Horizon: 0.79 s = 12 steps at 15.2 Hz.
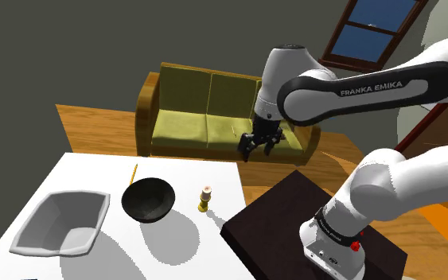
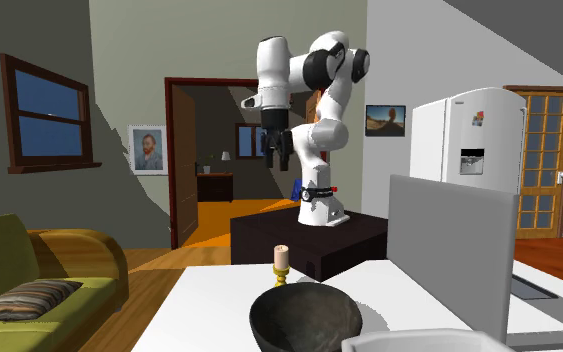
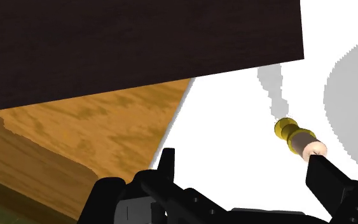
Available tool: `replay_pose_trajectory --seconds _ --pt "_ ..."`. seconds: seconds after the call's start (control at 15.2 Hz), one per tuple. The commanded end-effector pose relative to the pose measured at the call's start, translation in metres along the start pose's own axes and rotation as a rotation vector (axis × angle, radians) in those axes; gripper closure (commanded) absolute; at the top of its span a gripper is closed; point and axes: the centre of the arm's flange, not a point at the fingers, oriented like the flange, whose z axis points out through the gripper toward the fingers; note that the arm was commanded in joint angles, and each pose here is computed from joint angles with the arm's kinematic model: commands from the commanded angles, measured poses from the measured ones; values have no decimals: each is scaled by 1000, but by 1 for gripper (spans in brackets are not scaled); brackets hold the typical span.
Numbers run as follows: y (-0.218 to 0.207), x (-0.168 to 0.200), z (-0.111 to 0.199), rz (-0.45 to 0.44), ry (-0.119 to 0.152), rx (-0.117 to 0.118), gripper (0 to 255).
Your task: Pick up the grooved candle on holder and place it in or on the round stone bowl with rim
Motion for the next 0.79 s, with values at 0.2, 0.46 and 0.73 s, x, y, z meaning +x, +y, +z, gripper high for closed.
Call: replay_pose_trajectory --seconds 0.2,0.46,0.73 --pt "-40 9 52 41 16 9 0" --pt "-73 16 92 71 27 15 0" --pt "-105 24 131 101 38 20 0"
